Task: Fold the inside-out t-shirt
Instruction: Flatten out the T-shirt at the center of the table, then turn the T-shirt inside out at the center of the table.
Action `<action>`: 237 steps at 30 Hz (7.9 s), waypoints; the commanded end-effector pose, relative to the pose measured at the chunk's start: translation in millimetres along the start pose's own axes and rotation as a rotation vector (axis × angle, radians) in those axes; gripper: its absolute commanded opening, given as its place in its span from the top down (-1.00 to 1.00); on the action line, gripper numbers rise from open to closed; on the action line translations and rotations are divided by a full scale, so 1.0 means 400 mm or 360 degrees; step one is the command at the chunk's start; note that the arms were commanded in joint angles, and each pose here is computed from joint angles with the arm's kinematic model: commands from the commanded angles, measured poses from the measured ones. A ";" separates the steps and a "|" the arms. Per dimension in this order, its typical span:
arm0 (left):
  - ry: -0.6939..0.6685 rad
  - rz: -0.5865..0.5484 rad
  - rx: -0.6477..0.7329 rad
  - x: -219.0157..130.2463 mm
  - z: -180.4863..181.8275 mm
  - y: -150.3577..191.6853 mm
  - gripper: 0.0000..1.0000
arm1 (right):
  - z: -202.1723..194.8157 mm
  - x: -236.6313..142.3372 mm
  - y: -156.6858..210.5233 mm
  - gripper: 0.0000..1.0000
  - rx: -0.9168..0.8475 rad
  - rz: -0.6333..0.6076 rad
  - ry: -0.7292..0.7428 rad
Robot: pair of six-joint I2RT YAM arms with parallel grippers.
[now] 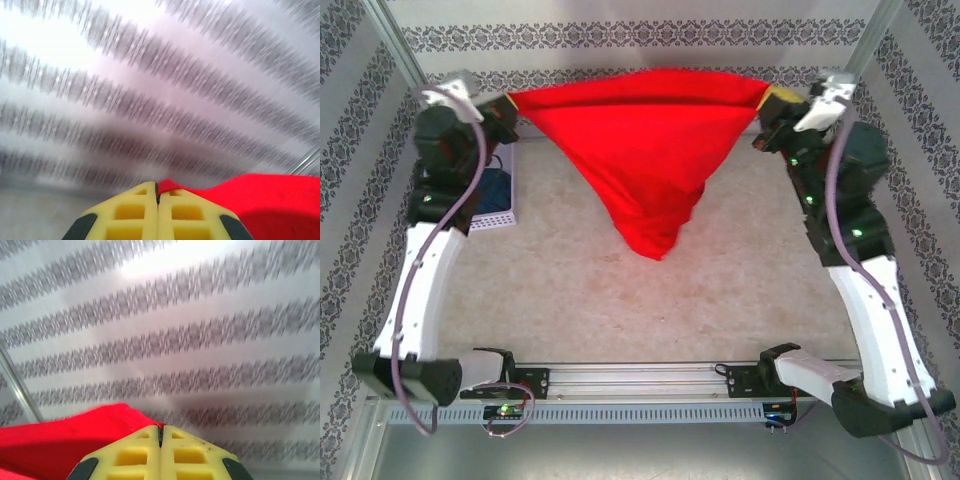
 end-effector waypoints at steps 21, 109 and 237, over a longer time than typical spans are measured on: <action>-0.0356 0.0031 0.0348 0.133 0.018 -0.065 1.00 | -0.076 0.103 -0.038 1.00 -0.0243 -0.0053 0.0263; 0.0783 0.2031 0.1225 -0.042 -0.240 1.309 0.54 | -0.371 -0.285 0.902 1.00 0.0473 0.1354 0.0789; 0.0785 0.1745 0.0215 0.022 -0.293 0.937 1.00 | 0.028 -0.223 1.166 0.45 -0.0501 0.1100 -0.0570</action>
Point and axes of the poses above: each hand's point on the last joint's axis, 136 mm out from that joint toward the fingers, its own x axis out along the fingers, its own z axis along the line the jaws close on, y = z × x, the point moved 4 cm from there along -x, back along the fingers, and after that the axes turned 3 degrees about x, right-handed, at the moved point
